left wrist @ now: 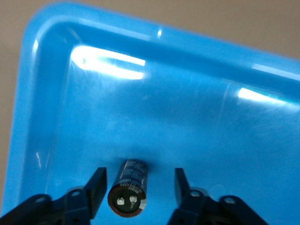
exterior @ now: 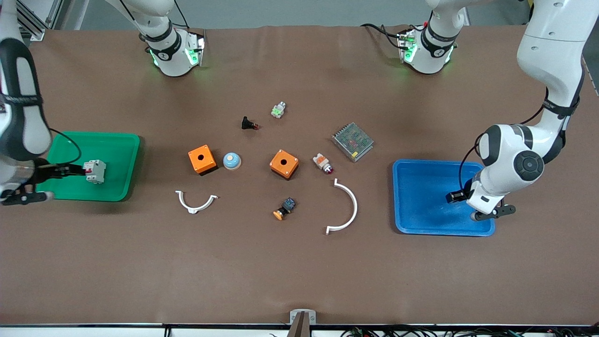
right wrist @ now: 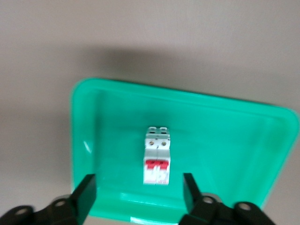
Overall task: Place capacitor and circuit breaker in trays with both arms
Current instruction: 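Open the left gripper over the blue tray while the right gripper releases the breaker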
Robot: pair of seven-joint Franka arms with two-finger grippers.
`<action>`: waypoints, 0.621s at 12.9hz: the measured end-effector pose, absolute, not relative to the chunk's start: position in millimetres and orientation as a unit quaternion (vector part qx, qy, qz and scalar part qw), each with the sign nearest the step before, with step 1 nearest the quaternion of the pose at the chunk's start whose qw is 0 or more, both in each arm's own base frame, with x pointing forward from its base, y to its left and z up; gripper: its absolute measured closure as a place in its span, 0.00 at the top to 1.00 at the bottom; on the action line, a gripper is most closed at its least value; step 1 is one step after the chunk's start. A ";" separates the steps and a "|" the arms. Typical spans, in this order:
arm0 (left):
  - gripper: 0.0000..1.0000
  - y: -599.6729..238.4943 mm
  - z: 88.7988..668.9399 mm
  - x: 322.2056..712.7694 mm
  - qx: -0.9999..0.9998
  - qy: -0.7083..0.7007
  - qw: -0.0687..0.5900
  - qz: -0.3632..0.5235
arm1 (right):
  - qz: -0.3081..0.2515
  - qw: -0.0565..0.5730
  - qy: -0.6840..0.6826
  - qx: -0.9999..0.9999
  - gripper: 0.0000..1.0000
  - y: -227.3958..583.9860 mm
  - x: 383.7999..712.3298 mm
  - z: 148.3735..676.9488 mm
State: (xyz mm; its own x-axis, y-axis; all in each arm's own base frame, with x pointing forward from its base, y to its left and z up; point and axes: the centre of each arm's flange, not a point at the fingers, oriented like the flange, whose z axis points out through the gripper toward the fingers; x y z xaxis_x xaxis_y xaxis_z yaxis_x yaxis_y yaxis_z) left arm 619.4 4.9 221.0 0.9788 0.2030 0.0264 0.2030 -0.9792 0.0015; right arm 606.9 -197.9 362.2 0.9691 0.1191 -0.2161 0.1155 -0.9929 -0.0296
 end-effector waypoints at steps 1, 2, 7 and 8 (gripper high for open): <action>0.85 6.7 244.6 624.9 -0.994 -0.103 0.002 -0.032 | 0.091 0.009 -0.065 -0.994 1.00 -183.3 620.1 403.7; 0.97 9.0 275.7 629.1 -0.993 -0.104 0.006 -0.049 | 0.072 0.009 -0.072 -0.995 1.00 -166.6 630.8 436.3; 1.00 -4.7 472.5 623.8 -0.992 -0.103 0.037 -0.071 | 0.014 0.006 -0.073 -0.997 1.00 -50.7 664.6 504.2; 1.00 -16.3 503.6 618.5 -0.992 -0.096 0.040 -0.069 | 0.009 0.013 -0.065 -0.998 1.00 -28.5 663.8 517.1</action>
